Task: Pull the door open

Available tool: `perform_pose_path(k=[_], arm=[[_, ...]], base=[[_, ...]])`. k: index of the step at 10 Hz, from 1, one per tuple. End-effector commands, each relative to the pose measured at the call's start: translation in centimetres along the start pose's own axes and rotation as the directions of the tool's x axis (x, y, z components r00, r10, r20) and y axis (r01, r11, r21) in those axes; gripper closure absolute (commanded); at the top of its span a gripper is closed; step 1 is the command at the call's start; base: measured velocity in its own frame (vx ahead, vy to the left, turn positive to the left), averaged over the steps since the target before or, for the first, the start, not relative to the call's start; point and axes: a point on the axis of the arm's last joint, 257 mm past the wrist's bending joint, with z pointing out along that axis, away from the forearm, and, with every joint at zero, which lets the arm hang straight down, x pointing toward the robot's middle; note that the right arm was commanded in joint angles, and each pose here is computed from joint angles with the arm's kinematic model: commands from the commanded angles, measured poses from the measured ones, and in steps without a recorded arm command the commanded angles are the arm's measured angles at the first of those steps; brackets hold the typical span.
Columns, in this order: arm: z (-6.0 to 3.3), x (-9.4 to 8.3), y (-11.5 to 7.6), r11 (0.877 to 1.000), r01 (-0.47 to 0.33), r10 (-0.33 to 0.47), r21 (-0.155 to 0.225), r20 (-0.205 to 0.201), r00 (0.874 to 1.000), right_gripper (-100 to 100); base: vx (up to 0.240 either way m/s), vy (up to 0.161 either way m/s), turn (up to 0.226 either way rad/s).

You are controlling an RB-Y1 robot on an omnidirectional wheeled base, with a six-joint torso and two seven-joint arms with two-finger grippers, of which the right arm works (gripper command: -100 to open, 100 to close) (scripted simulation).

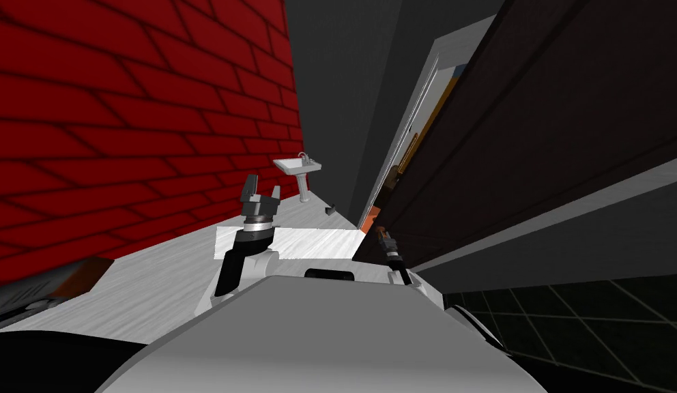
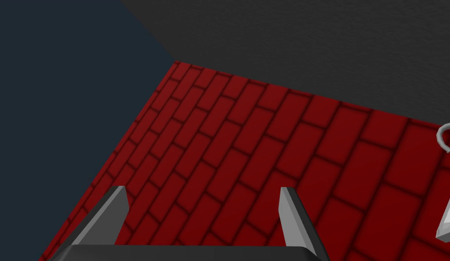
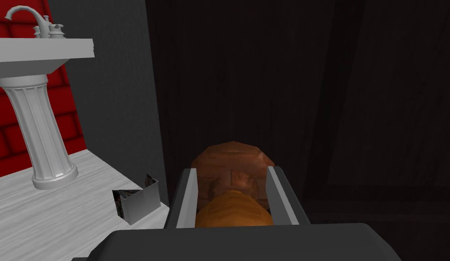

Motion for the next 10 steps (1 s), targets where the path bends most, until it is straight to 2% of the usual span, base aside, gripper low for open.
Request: perform_pose_path(k=[1, 4, 5, 6, 7, 9, 10], arm=[[-1.16, -1.4, -0.5, 1.000, -0.005, 0.004, 0.010, 0.032, 0.999, 100], [-1.16, -1.4, -0.5, 1.000, -0.005, 0.004, 0.010, 0.032, 0.999, 100], [-1.94, -1.6, -0.5, 1.000, -0.006, 0.005, 0.030, 0.038, 0.999, 100], [-1.94, -1.6, -0.5, 1.000, -0.006, 0.005, 0.030, 0.038, 0.999, 100], [-2.75, -1.8, -0.5, 0.999, -0.008, 0.005, 0.052, 0.045, 0.999, 100], [-3.52, -2.0, -0.6, 0.997, -0.010, 0.007, 0.072, 0.052, 0.999, 100], [-3.52, -2.0, -0.6, 0.997, -0.010, 0.007, 0.072, 0.052, 0.999, 100]], base=[[-0.137, -0.047, 0.043], [-0.022, -0.002, -0.011], [-0.087, -0.034, 0.135], [-0.111, -0.045, 0.072], [-0.163, -0.075, 0.111], [-0.181, -0.064, 0.094], [-0.137, -0.037, 0.029]])
